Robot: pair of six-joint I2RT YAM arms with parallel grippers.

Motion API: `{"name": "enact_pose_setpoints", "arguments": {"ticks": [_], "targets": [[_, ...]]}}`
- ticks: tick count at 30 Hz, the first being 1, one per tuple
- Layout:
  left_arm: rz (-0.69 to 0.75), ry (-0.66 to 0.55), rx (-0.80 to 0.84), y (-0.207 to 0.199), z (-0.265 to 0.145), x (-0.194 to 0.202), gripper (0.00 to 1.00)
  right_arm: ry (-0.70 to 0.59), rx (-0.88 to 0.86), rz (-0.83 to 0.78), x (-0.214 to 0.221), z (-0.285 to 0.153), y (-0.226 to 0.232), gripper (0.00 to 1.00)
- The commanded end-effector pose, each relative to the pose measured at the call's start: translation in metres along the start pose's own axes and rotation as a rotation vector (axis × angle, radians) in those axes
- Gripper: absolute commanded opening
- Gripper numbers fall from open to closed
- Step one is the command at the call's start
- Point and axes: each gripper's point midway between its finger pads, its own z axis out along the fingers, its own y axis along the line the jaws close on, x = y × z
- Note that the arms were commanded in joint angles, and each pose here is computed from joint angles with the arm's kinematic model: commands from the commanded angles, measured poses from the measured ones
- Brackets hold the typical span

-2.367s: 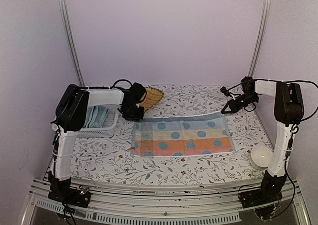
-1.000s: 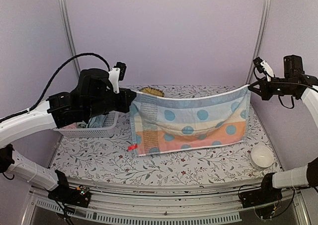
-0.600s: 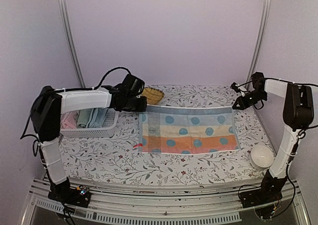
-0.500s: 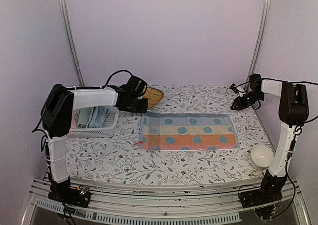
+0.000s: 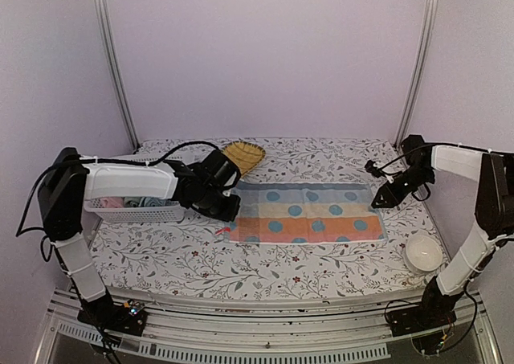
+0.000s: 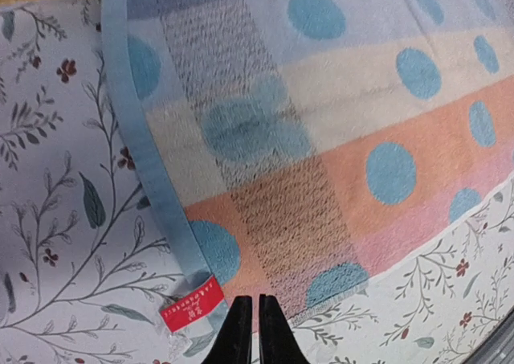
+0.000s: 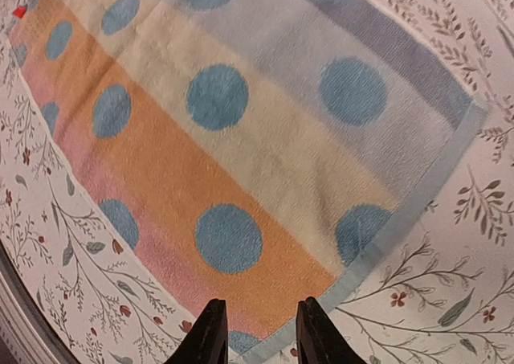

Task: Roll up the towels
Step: Flatten out the towel at the center of the board, then pick up the towel from the center of the board.

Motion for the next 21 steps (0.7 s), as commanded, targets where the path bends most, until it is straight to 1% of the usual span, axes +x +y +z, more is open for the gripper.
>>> {"name": "enact_pose_setpoints", "arguments": {"ticks": [1, 5, 10, 14, 21], "targets": [[0.022, 0.186, 0.001, 0.007, 0.023, 0.057, 0.07, 0.164, -0.029, -0.068, 0.048, 0.016, 0.011, 0.31], [0.036, 0.230, -0.022, 0.011, 0.033, 0.074, 0.07, 0.209, -0.041, -0.075, 0.058, 0.024, 0.009, 0.31], [0.045, 0.281, -0.047, 0.014, 0.032, 0.095, 0.07, 0.258, -0.033, -0.067, 0.067, 0.034, 0.002, 0.30], [0.041, 0.332, -0.041, 0.014, 0.027, 0.120, 0.06, 0.294, -0.026, -0.064, 0.075, 0.042, -0.004, 0.30], [0.045, 0.425, -0.035, -0.001, 0.018, 0.172, 0.04, 0.370, 0.018, -0.069, 0.094, 0.053, -0.015, 0.30]]}}
